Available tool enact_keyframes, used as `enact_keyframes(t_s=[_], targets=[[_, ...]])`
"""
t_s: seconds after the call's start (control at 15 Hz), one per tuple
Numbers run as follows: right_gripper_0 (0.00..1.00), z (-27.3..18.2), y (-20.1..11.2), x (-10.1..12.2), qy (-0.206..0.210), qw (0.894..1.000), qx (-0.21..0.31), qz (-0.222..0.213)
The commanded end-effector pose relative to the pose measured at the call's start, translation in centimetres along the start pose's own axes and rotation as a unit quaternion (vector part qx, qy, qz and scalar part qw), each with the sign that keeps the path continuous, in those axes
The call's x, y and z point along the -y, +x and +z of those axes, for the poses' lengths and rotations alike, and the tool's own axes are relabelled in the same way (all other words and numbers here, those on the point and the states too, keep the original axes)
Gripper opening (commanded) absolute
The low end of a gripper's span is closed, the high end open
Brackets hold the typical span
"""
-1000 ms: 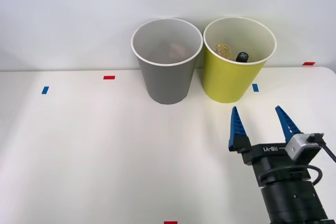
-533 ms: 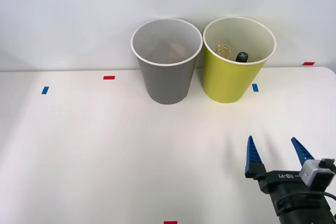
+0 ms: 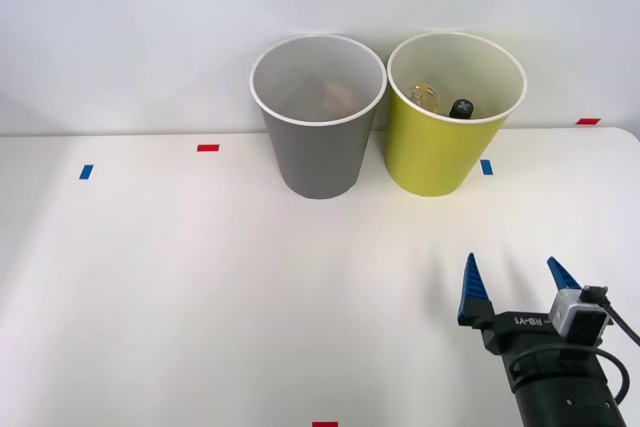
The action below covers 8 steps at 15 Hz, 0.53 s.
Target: Put cans in the gray bin, plastic bottles in the light green bin
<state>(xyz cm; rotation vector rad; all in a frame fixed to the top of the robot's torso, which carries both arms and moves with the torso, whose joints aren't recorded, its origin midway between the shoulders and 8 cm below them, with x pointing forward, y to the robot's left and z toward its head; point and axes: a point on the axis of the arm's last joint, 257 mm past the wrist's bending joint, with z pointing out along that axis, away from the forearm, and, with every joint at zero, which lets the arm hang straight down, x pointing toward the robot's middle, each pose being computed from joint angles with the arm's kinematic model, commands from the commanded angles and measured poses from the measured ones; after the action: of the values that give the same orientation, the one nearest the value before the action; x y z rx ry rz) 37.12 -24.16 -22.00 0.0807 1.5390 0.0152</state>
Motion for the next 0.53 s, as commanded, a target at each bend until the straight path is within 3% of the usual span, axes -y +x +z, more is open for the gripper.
enact_keyframes(t_s=[0.07,0.53], targets=[[1.00,-0.4,0.6,-1.1,-0.014,1.000,0.016,0.013],[1.00,-5.7,3.8,-3.6,-0.056,0.998,0.023,0.022]])
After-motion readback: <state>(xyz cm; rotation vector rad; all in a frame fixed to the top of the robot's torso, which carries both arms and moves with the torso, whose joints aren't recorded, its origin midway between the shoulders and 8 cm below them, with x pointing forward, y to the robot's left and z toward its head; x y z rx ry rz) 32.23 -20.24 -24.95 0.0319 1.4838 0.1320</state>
